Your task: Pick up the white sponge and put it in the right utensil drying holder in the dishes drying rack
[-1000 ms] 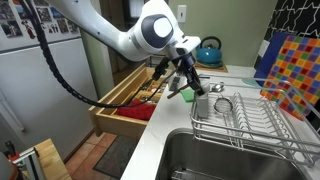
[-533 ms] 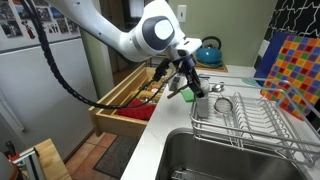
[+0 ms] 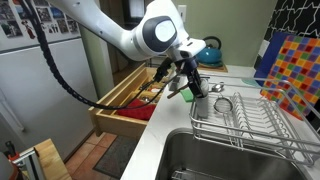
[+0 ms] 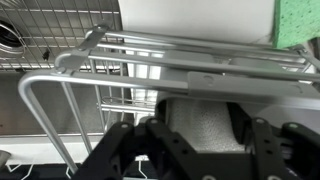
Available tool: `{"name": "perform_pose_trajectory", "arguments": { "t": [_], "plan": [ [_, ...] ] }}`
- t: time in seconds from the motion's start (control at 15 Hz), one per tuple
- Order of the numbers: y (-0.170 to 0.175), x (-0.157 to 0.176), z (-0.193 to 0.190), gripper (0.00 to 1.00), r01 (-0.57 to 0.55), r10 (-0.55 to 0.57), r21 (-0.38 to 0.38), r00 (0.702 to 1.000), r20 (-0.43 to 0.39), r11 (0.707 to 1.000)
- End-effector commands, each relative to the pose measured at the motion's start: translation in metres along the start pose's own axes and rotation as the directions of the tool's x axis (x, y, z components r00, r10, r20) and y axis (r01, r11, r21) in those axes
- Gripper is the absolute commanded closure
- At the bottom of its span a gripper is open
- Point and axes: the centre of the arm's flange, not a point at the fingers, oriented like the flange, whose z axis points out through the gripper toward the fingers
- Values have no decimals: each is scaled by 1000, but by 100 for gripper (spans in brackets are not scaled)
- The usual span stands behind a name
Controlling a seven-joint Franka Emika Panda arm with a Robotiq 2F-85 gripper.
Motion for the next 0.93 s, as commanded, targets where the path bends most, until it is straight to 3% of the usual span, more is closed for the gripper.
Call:
{"name": "perform_pose_trajectory", "arguments": {
  "t": [0.0, 0.07, 0.13, 0.2, 0.27, 0.33, 0.47, 0.73, 0.87],
  "plan": [
    [2, 2, 0, 11, -7, 6, 48, 1000, 24, 999],
    [3, 3, 0, 17, -9, 8, 50, 1000, 27, 999],
    [3, 4, 0, 29, -10, 9, 55, 1000, 27, 998],
    [4, 5, -1, 50, -13, 11, 57, 1000, 29, 998],
    [4, 6, -1, 51, -13, 11, 59, 999, 30, 998],
    [3, 8, -3, 63, -12, 10, 69, 1000, 26, 998],
    [2, 11, -10, 55, -16, 14, 92, 1000, 23, 996],
    [3, 18, -18, 19, -11, 9, 113, 1000, 14, 994],
    [3, 20, -20, 12, -6, 5, 121, 1000, 10, 993]
  ]
}}
